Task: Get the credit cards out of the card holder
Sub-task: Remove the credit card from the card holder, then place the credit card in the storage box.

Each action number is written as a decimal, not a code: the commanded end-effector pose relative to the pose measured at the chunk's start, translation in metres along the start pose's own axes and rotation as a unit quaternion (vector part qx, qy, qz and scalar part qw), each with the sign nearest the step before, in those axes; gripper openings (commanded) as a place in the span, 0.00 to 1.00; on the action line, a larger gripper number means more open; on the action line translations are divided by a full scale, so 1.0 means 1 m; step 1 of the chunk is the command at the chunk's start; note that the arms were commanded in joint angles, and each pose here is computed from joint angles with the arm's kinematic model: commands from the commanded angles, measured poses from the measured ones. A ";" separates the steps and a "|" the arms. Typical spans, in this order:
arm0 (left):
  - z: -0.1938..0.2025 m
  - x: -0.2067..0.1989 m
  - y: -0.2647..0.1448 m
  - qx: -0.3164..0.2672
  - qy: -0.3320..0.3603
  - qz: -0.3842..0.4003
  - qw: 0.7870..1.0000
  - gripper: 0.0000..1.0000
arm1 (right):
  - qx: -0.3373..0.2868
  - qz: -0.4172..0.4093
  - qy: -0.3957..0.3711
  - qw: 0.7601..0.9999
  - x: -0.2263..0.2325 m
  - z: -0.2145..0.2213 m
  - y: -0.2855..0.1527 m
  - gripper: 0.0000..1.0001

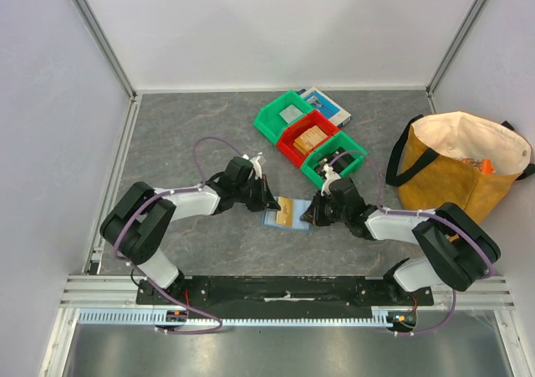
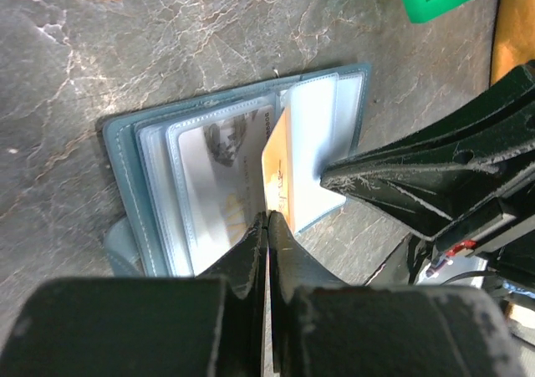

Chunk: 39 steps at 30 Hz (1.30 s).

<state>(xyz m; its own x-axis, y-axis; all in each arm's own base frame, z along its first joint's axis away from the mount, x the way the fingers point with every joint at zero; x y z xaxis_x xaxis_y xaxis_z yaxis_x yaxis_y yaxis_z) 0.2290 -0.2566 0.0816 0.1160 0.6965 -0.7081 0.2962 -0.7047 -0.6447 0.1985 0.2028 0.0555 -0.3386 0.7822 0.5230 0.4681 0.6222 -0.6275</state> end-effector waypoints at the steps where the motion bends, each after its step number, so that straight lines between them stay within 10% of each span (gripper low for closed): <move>1: 0.002 0.004 -0.017 0.001 0.053 -0.003 0.999 0.02 | 0.050 0.056 -0.001 0.997 -0.021 0.022 -0.003 0.04; 12: -0.017 -0.023 -0.054 -0.019 0.190 0.007 0.982 0.02 | -0.028 0.016 -0.112 0.993 0.025 -0.046 -0.052 0.43; 19: -0.022 -0.054 -0.080 0.001 0.278 0.058 0.959 0.02 | -0.102 -0.096 -0.277 0.951 0.079 -0.095 -0.102 0.74; 39: -0.003 -0.113 -0.155 0.056 0.483 0.223 0.845 0.02 | -0.031 -0.321 -0.404 0.856 0.139 -0.102 -0.112 0.57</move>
<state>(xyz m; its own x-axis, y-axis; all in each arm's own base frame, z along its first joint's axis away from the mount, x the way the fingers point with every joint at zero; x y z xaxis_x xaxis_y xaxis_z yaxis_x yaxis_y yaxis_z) 0.1821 -0.2259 0.2410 0.8797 0.2409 -0.4099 0.0153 -0.8761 -0.4820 0.1865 0.2280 0.2408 -0.9690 0.1709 0.1784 0.0978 0.9285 -0.3582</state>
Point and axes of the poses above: each gripper's point midway between its finger pads, its own y axis out along the fingers, its own x axis along the line the jaws close on, z = x × y, the point moved 6 cm from there along -y, back along the fingers, and after that the axes turned 4 degrees about -y, right-handed, at the moved point
